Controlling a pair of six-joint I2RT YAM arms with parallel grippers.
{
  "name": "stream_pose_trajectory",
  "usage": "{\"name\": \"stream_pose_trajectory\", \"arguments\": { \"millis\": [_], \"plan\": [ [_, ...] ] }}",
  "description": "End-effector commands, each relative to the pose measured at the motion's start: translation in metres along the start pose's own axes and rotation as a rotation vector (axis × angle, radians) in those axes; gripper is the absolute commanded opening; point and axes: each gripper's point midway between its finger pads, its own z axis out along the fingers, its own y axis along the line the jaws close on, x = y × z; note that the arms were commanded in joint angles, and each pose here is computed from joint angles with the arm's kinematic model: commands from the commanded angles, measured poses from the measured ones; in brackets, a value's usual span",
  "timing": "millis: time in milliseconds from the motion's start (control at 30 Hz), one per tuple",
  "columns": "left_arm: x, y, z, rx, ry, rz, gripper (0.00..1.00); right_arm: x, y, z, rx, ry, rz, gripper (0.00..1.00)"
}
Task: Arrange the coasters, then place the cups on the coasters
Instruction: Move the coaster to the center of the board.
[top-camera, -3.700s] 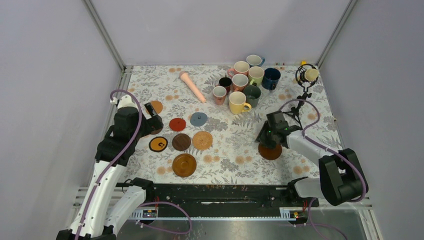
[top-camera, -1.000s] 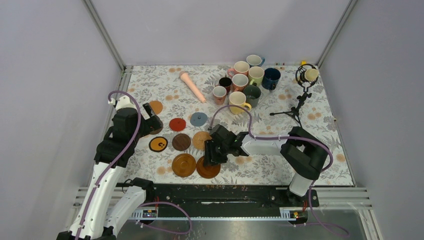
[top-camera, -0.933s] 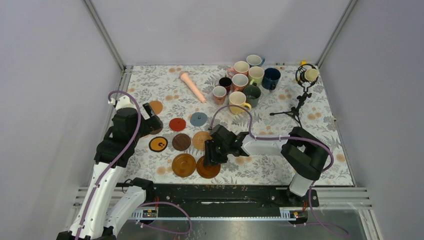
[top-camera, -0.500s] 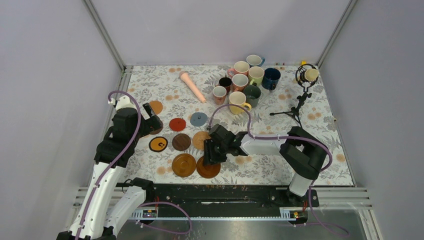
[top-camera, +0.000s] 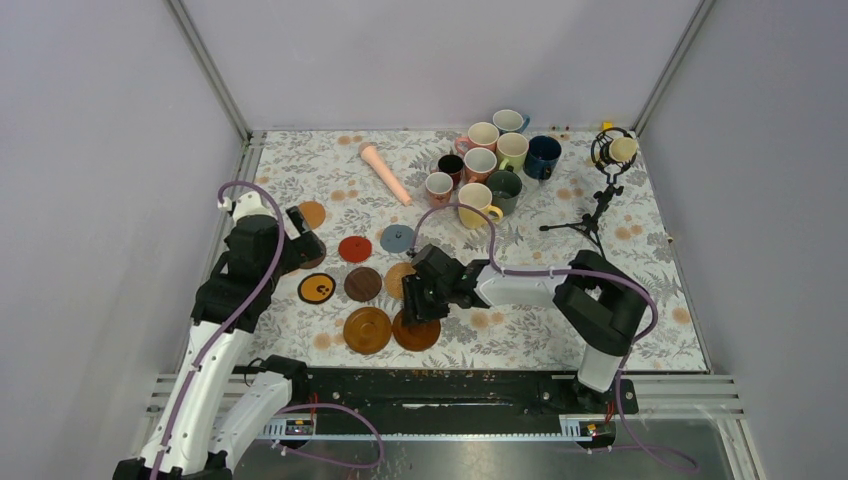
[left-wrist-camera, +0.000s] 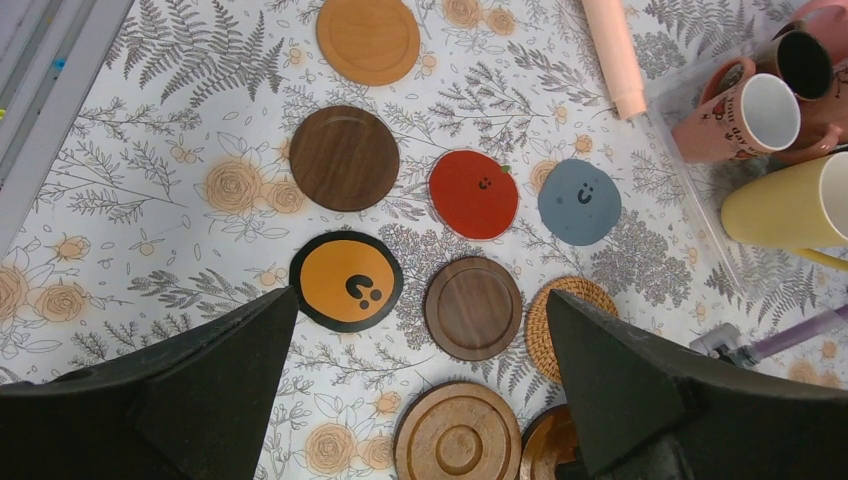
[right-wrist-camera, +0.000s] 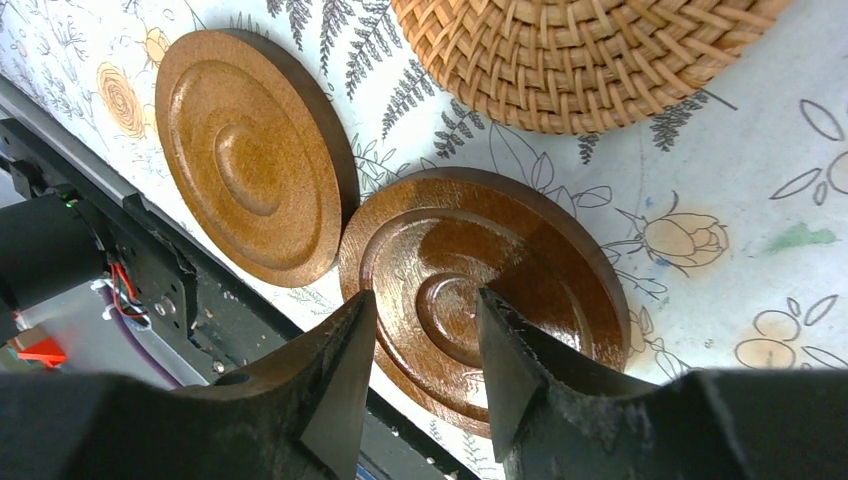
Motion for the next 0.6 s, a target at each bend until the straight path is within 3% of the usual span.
{"name": "stream_pose_trajectory", "arguments": {
  "millis": [0, 133, 267, 367, 567],
  "plan": [
    [-0.008, -0.001, 0.01, -0.022, -0.033, -0.023, 0.98, -0.013, 0.007, -0.018, -0.004, -0.059, -0.065, 0.49],
    [-0.012, -0.003, 0.029, -0.048, 0.02, -0.104, 0.96, -0.023, 0.042, -0.05, -0.13, -0.093, -0.101, 0.5],
    [-0.023, -0.02, 0.064, 0.029, 0.083, -0.239, 0.86, -0.026, 0.069, -0.081, -0.245, -0.121, -0.15, 0.51],
    [-0.032, -0.03, 0.101, 0.1, 0.129, -0.302, 0.85, -0.023, 0.078, -0.099, -0.302, -0.139, -0.183, 0.52],
    [-0.023, 0.013, 0.188, -0.163, 0.266, -0.248, 0.95, -0.019, 0.074, -0.123, -0.317, -0.198, -0.261, 0.57]
  ]
}}
